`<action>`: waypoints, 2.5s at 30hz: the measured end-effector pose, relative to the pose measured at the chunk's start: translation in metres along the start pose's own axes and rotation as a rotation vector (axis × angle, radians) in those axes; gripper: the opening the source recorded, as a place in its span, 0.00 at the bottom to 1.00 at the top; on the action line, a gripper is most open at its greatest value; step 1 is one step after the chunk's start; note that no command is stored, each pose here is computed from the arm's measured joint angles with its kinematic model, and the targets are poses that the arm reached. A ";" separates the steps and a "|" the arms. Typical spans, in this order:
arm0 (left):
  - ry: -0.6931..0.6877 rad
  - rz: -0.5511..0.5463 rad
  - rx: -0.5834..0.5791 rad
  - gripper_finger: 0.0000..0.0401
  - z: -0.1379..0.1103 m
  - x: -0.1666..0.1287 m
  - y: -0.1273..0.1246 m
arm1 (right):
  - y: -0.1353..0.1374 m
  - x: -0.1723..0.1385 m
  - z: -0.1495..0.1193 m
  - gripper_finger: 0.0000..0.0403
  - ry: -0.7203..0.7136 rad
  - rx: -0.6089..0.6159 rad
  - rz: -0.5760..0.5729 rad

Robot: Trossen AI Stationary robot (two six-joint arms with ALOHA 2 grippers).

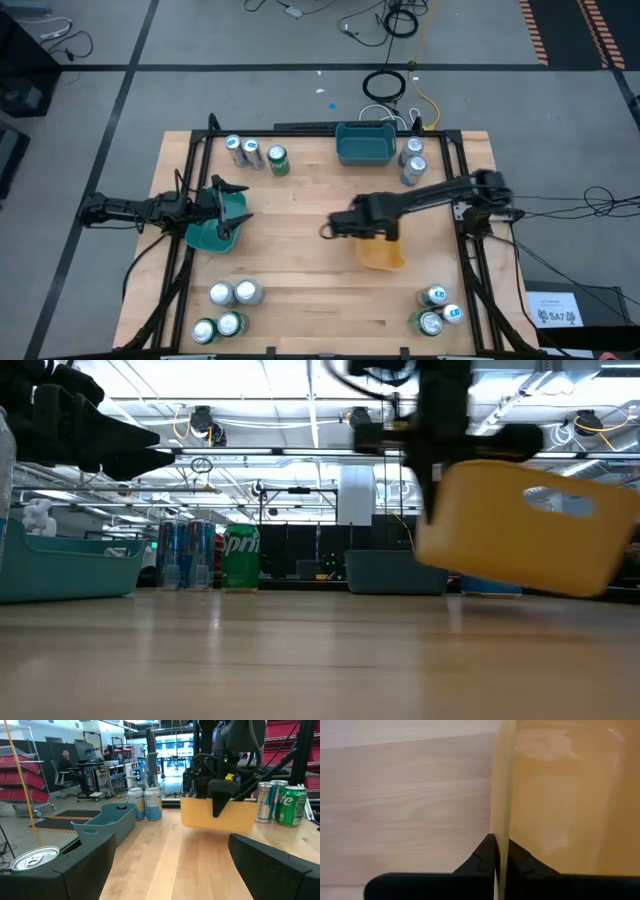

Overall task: Sort soda cans
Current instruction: Move the yellow bin to the center of the table, then move the dark blue bin to the right side of the center yellow bin

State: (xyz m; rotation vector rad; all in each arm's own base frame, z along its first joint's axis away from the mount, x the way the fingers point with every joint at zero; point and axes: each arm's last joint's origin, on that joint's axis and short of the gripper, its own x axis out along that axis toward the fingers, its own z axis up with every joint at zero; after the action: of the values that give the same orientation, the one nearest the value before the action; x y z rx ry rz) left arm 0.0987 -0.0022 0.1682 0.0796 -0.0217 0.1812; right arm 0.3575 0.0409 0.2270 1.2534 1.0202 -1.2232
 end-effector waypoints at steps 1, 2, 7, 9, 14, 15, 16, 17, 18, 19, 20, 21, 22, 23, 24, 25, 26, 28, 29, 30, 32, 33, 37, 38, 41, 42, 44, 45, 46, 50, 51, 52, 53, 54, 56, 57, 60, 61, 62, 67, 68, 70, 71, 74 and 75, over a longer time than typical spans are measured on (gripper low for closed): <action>0.000 0.000 0.000 0.98 0.000 0.000 0.000 | 0.010 0.002 0.001 0.00 0.000 -0.015 0.006; 0.000 0.000 0.000 0.98 0.000 0.000 0.000 | 0.019 0.005 0.003 0.00 0.000 -0.030 0.012; 0.000 0.000 0.000 0.98 0.000 0.000 0.000 | 0.064 0.017 0.010 0.00 -0.002 -0.112 0.055; 0.000 0.000 0.000 0.98 0.000 0.000 0.000 | 0.079 0.021 0.013 0.00 -0.003 -0.135 0.074; -0.001 0.000 0.000 0.98 0.000 0.000 0.000 | 0.105 0.038 0.022 0.00 -0.001 -0.179 0.089; 0.000 0.000 0.000 0.98 0.000 0.000 0.000 | 0.107 0.040 0.023 0.00 0.003 -0.180 0.086; -0.001 0.000 0.000 0.98 0.000 0.000 0.000 | 0.109 0.043 0.025 0.00 0.013 -0.177 0.078; -0.001 0.000 0.000 0.98 0.000 0.000 0.000 | 0.109 0.044 0.026 0.00 0.019 -0.174 0.069; 0.000 0.000 0.000 0.98 0.000 0.000 0.000 | 0.108 0.047 0.027 0.00 0.019 -0.169 0.051; 0.000 0.000 0.000 0.98 0.000 0.000 0.000 | 0.106 0.048 0.028 0.00 0.021 -0.158 0.024; 0.000 0.000 0.000 0.98 0.000 0.000 0.000 | 0.103 0.049 0.028 0.00 0.022 -0.146 -0.004; -0.001 0.000 0.000 0.98 0.000 0.000 0.000 | 0.101 0.049 0.028 0.00 0.021 -0.135 -0.026; -0.001 0.000 0.000 0.98 0.000 0.000 0.000 | 0.100 0.049 0.028 0.00 0.021 -0.125 -0.042; -0.001 0.000 0.000 0.98 0.000 0.000 0.000 | 0.099 0.049 0.028 0.00 0.020 -0.118 -0.052; 0.000 0.000 0.000 0.98 0.000 0.000 0.000 | 0.098 0.048 0.028 0.00 0.019 -0.114 -0.059; -0.001 0.000 0.000 0.98 0.000 0.000 0.000 | 0.097 0.048 0.028 0.00 0.019 -0.110 -0.062; -0.001 0.000 0.000 0.98 0.000 0.000 0.000 | 0.097 0.048 0.028 0.00 0.019 -0.105 -0.061; 0.000 0.000 0.000 0.98 0.000 0.000 0.000 | 0.098 0.048 0.028 0.00 0.028 -0.090 -0.058; 0.000 0.000 0.000 0.98 0.000 0.000 0.000 | 0.098 0.048 0.028 0.00 0.036 -0.084 -0.058; -0.001 0.000 0.000 0.98 0.000 0.000 0.000 | 0.098 0.048 0.028 0.00 0.039 -0.077 -0.057; -0.001 0.000 0.000 0.98 0.000 0.000 0.000 | 0.098 0.048 0.028 0.02 0.037 -0.072 -0.053; -0.001 0.000 0.000 0.98 0.000 0.000 0.000 | 0.098 0.048 0.028 0.02 0.035 -0.075 -0.051; 0.000 0.000 0.000 0.98 0.000 0.000 0.000 | 0.099 0.047 0.027 0.05 0.042 -0.090 -0.042; 0.000 0.000 0.000 0.98 0.000 0.000 0.000 | 0.100 0.047 0.027 0.06 0.044 -0.098 -0.037; -0.001 0.000 0.000 0.98 0.000 0.000 0.000 | 0.101 0.047 0.027 0.09 0.048 -0.114 -0.023; -0.001 0.000 0.000 0.98 0.000 0.000 0.000 | 0.101 0.047 0.027 0.09 0.048 -0.116 -0.021; -0.001 0.000 0.000 0.98 0.000 0.000 0.000 | 0.101 0.047 0.027 0.12 0.051 -0.116 -0.020; -0.001 0.000 0.000 0.98 0.000 0.000 0.000 | 0.101 0.047 0.026 0.13 0.056 -0.116 -0.020; 0.000 0.000 0.000 0.98 0.000 0.000 0.000 | 0.101 0.047 0.026 0.14 0.065 -0.119 -0.020; -0.001 0.000 0.000 0.98 0.000 0.000 0.000 | 0.102 0.045 0.026 0.19 0.070 -0.131 -0.007; -0.001 0.000 0.000 0.98 0.000 0.000 0.000 | 0.102 0.044 0.026 0.20 0.070 -0.134 -0.004; -0.001 0.000 0.000 0.98 0.000 0.000 0.000 | 0.101 0.042 0.026 0.21 0.070 -0.137 0.001; 0.000 0.000 0.000 0.98 0.000 0.000 0.000 | 0.101 0.039 0.027 0.23 0.070 -0.144 0.006; -0.001 0.000 0.000 0.98 0.000 0.000 0.000 | 0.101 0.037 0.027 0.24 0.070 -0.149 0.011; 0.000 0.000 0.000 0.98 0.000 0.000 0.000 | 0.099 0.029 0.028 0.26 0.070 -0.151 0.023; -0.001 0.000 0.000 0.98 0.000 0.000 0.000 | 0.099 0.027 0.028 0.27 0.067 -0.152 0.026; -0.001 0.000 0.000 0.98 0.000 0.000 0.000 | 0.094 0.010 0.030 0.30 0.065 -0.189 0.046; 0.000 0.000 0.000 0.98 0.000 0.000 0.000 | 0.092 0.002 0.032 0.31 0.065 -0.216 0.058; 0.000 0.000 0.000 0.98 0.000 0.000 0.000 | 0.090 -0.003 0.033 0.31 0.064 -0.250 0.060; 0.000 0.000 0.000 0.98 0.000 0.000 0.000 | 0.081 -0.031 0.039 0.32 0.047 -0.557 0.112; 0.000 0.000 0.000 0.98 0.000 0.000 0.000 | 0.080 -0.035 0.041 0.31 0.033 -0.620 0.119; 0.000 0.000 0.000 0.98 0.000 0.000 0.000 | 0.078 -0.043 0.046 0.31 -0.014 -0.721 0.131; 0.000 0.000 0.000 0.98 0.000 0.000 0.000 | 0.077 -0.046 0.049 0.30 -0.032 -0.757 0.133; 0.000 0.000 0.000 0.98 0.000 0.000 0.000 | 0.075 -0.053 0.055 0.30 -0.060 -0.868 0.139; 0.000 0.000 0.000 0.98 0.000 0.000 0.000 | 0.074 -0.055 0.056 0.30 -0.067 -0.896 0.144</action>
State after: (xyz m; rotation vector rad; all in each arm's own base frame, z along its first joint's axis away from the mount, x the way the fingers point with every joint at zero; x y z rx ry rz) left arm 0.0988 -0.0022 0.1683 0.0795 -0.0221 0.1811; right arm 0.4201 -0.0148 0.2950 0.5581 1.2049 -0.5580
